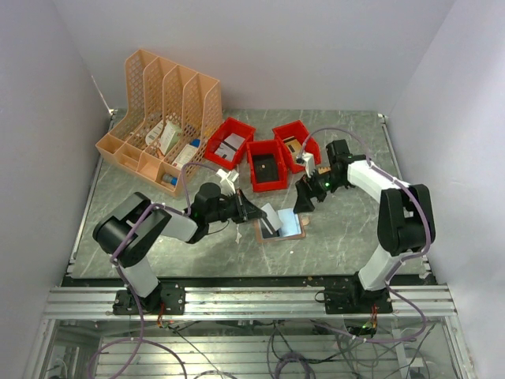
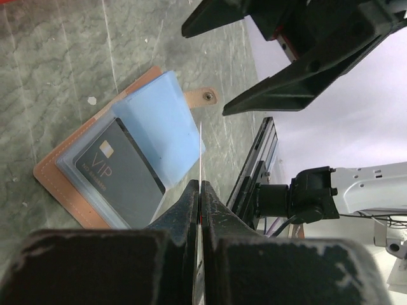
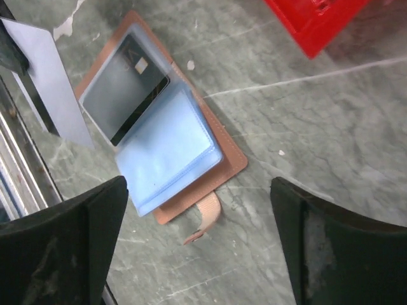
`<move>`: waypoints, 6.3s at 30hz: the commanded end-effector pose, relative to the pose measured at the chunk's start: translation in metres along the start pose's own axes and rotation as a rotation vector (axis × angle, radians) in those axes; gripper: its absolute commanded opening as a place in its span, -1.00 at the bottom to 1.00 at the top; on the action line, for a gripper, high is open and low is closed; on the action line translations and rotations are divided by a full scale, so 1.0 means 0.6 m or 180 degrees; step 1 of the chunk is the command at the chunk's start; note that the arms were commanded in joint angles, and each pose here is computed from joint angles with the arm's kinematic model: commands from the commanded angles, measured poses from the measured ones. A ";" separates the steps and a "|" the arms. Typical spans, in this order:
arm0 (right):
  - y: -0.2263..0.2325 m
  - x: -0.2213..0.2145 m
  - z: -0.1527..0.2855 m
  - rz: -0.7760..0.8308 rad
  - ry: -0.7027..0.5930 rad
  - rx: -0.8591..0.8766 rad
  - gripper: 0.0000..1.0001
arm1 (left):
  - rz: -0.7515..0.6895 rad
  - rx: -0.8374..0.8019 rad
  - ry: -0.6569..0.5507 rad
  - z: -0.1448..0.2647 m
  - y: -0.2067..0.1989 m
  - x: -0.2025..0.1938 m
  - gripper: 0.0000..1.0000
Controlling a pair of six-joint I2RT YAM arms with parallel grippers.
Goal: Put the credit cards into the card holder
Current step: Insert the credit card into the card holder.
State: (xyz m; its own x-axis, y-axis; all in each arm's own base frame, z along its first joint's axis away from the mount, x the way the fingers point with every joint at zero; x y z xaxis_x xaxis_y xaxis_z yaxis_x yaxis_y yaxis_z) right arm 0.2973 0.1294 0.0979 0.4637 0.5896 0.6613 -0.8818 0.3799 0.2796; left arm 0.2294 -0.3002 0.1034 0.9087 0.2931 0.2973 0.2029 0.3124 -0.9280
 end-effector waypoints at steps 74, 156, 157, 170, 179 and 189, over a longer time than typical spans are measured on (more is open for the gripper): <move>0.022 -0.038 -0.110 0.0227 0.0935 -0.0143 -0.39 | 0.0606 0.0357 0.0560 -0.038 0.086 -0.027 -0.86; 0.047 -0.019 -0.137 0.0327 0.0883 -0.0088 -0.40 | 0.1404 0.0788 0.0841 -0.026 0.120 -0.069 -0.83; 0.047 -0.019 -0.137 0.0328 0.0883 -0.0088 -0.40 | 0.1441 0.0792 0.0847 -0.024 0.119 -0.071 -0.82; 0.048 -0.021 -0.139 0.0332 0.0902 -0.0090 -0.40 | 0.1522 0.0933 0.0750 -0.018 0.114 -0.071 -0.80; 0.048 -0.020 -0.140 0.0344 0.0911 -0.0100 -0.40 | 0.1570 0.0914 0.0765 -0.018 0.116 -0.076 -0.81; 0.050 -0.018 -0.139 0.0359 0.0897 -0.0101 -0.40 | 0.1602 0.0912 0.0750 -0.031 0.127 -0.073 -0.81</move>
State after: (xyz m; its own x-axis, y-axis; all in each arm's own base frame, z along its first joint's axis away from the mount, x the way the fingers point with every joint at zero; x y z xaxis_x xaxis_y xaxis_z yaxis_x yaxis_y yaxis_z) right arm 0.2841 0.1898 0.0516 0.3674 0.7907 0.4897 -0.9290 0.3367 0.1534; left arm 0.2140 -0.3082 0.0366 0.9465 0.2351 -0.2211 -0.2990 0.3810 -0.8749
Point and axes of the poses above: each gripper's point midway between its finger pads, its own z axis back along the fingers, its own y axis along the line the jaws close on, x = y × z, the point moved 4 cm from there along z, back along the fingers, and after that the axes turned 9 degrees about z, right-handed, at the moved point
